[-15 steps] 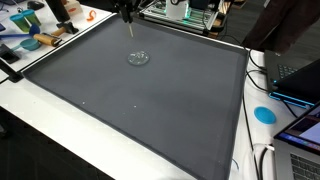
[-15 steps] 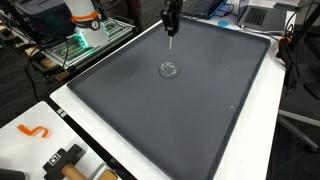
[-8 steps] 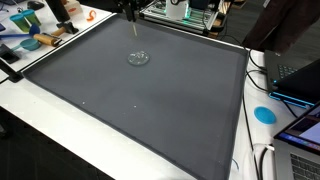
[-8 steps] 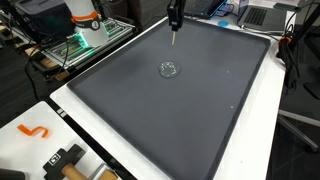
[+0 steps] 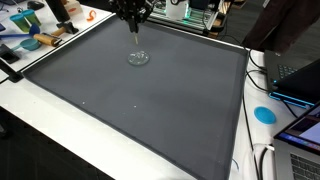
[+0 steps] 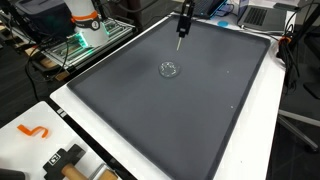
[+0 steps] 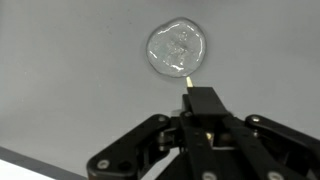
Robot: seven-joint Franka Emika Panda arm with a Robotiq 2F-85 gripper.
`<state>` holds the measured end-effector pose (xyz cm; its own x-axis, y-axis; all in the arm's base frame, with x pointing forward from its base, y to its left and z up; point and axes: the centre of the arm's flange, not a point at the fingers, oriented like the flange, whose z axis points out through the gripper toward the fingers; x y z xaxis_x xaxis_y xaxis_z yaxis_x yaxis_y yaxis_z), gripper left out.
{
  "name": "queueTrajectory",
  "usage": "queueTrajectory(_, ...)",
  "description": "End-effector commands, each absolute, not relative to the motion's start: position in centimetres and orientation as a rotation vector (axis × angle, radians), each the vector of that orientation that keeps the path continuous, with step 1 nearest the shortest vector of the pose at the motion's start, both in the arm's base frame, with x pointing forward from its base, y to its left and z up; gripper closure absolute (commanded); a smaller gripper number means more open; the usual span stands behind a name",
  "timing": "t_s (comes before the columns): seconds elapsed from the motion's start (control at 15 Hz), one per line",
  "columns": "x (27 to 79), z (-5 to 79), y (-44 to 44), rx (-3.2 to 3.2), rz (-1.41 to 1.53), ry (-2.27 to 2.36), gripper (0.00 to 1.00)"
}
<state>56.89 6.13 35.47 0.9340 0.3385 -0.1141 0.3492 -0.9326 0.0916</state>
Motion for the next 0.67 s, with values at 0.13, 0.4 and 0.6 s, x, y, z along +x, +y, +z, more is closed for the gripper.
queueTrajectory(0.13, 58.5, 31.4, 8.0, 2.88, -0.202, 0.517, 0.97)
queueTrajectory(0.4, 59.0, 29.9, 9.3, 2.823, -0.187, 0.515, 0.97)
queueTrajectory(0.6, 59.3, 29.3, 10.1, 2.799, -0.176, 0.514, 0.97)
